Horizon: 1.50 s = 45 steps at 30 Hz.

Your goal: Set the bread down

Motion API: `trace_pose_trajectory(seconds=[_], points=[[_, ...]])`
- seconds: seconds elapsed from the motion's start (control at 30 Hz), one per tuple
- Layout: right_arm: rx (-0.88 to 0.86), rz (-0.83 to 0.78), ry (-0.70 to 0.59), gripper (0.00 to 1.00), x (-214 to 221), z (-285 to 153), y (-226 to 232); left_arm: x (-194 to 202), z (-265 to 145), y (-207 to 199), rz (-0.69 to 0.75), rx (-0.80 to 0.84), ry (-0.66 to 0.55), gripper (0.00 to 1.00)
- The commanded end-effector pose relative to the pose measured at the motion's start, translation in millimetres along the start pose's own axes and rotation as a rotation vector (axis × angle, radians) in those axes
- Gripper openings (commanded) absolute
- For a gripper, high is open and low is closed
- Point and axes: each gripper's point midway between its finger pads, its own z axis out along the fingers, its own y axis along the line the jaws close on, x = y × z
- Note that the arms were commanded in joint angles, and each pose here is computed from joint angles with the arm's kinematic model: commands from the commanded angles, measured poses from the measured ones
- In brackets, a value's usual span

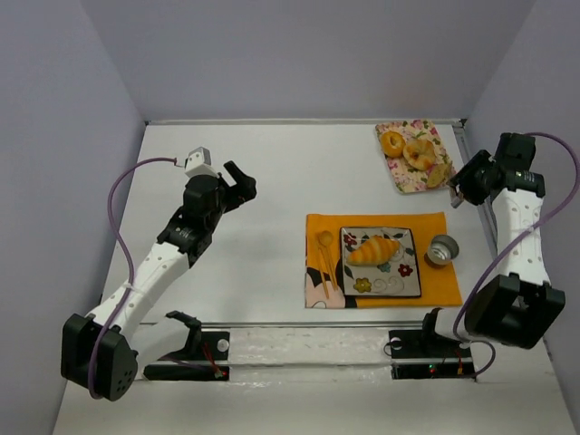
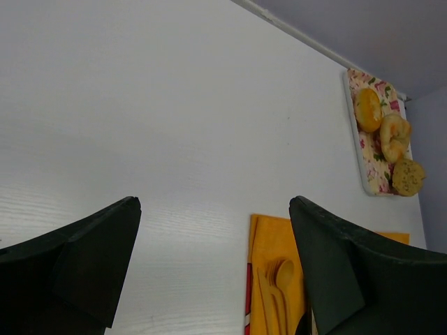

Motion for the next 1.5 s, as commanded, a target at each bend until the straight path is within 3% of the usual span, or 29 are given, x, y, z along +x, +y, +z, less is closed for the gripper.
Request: trace_pose_trajectory(seconds=[0.0, 0.3, 0.7, 0.77, 0.97, 1.03, 1.27, 1.47], points=[[0.061, -0.085, -0.172, 0.47, -63, 22, 4, -16, -8, -2, 0.004, 0.009, -0.062, 0.99], [0.044, -0.153, -0.084, 0.46, -74, 78, 10, -17, -4, -1, 0.005, -0.007, -0.063, 0.99], [0.061, -0.114, 0.077, 0.46, -35, 127, -10, -14, 1, 2, 0.009, -0.022, -0.052, 0.99], [0.062, -0.108, 0.085, 0.38, -31, 129, -12, -12, 2, 2, 0.011, -0.021, -0.048, 0.99], [0.046, -0.111, 0.048, 0.14, -36, 113, -6, -13, 3, 1, 0.010, -0.019, -0.046, 0.99], [0.032, -0.119, 0.007, 0.11, -45, 98, 0, -13, 3, 0, 0.008, -0.015, -0.045, 0.99], [-0.007, -0.136, -0.072, 0.07, -59, 65, 14, -11, 1, -1, 0.003, -0.006, -0.040, 0.99], [-0.117, -0.134, -0.053, 0.07, -44, 38, 32, -12, 0, -2, 0.002, 0.001, -0.044, 0.99]])
